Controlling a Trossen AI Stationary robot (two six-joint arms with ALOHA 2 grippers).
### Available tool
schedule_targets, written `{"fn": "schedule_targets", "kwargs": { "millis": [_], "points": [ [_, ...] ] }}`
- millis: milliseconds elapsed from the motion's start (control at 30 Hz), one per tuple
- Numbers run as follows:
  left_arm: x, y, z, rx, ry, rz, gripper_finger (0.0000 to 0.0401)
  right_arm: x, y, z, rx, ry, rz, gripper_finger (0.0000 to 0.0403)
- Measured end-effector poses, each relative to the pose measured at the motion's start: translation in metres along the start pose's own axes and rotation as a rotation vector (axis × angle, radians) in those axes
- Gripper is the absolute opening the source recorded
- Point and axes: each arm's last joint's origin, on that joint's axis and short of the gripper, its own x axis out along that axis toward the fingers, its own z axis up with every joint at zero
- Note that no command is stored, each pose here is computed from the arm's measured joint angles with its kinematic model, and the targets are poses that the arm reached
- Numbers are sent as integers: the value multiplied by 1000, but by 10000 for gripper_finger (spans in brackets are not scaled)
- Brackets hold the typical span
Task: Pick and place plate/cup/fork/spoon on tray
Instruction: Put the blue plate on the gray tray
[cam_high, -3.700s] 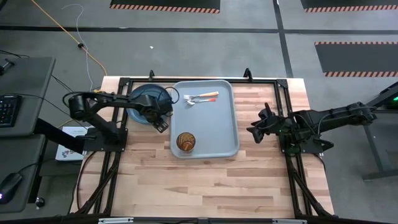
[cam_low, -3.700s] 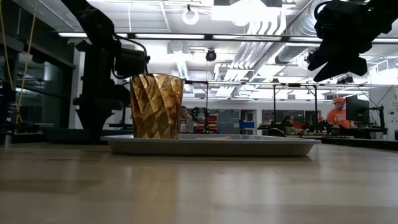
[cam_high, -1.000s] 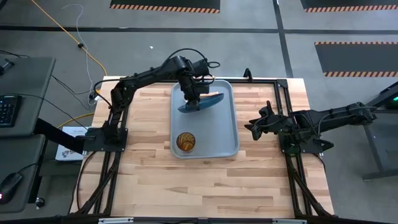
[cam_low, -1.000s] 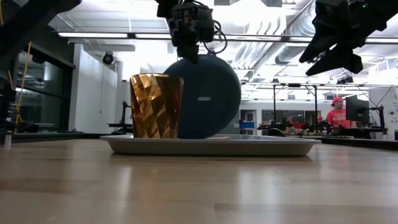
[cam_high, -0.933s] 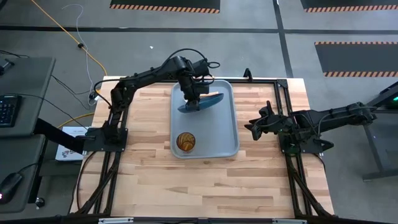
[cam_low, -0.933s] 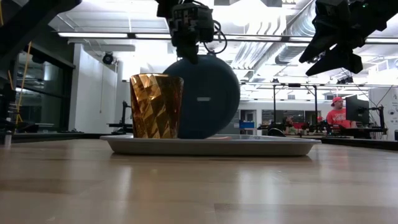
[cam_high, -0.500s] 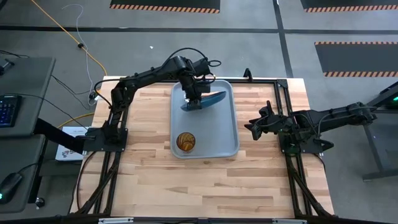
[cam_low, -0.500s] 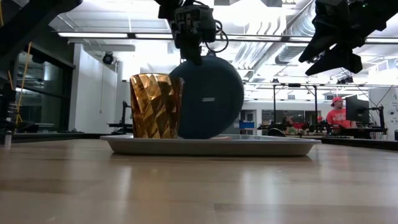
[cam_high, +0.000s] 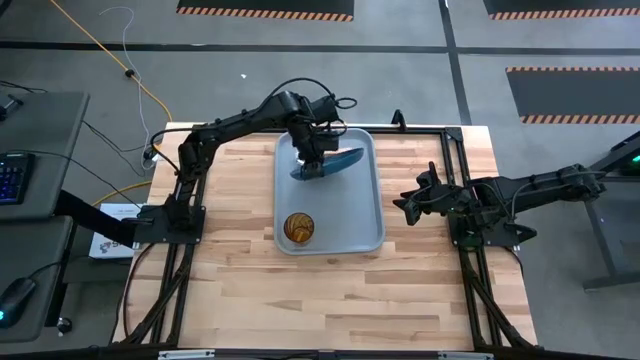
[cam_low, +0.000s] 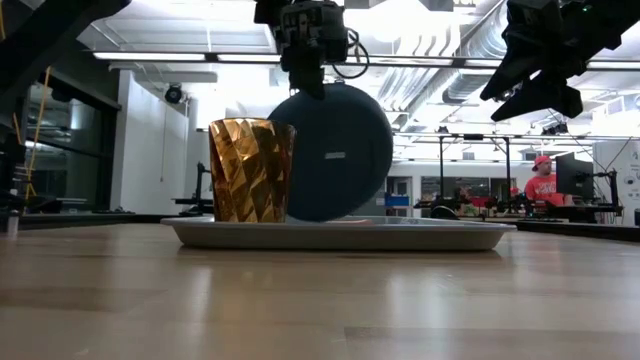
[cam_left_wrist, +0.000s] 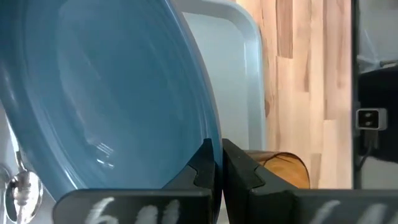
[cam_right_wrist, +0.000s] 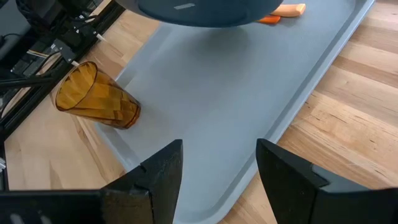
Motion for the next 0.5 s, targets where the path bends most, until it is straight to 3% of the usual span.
{"fn": "schedule_targets", "kwargs": {
  "millis": [133, 500],
  "points": [
    [6, -10, 2, 55, 44, 81, 1, 0, 0, 0, 2, 0, 0, 195],
    [37, -22, -2, 75, 140, 101, 1, 0, 1, 1, 7, -6, 9, 195]
  ]
}}
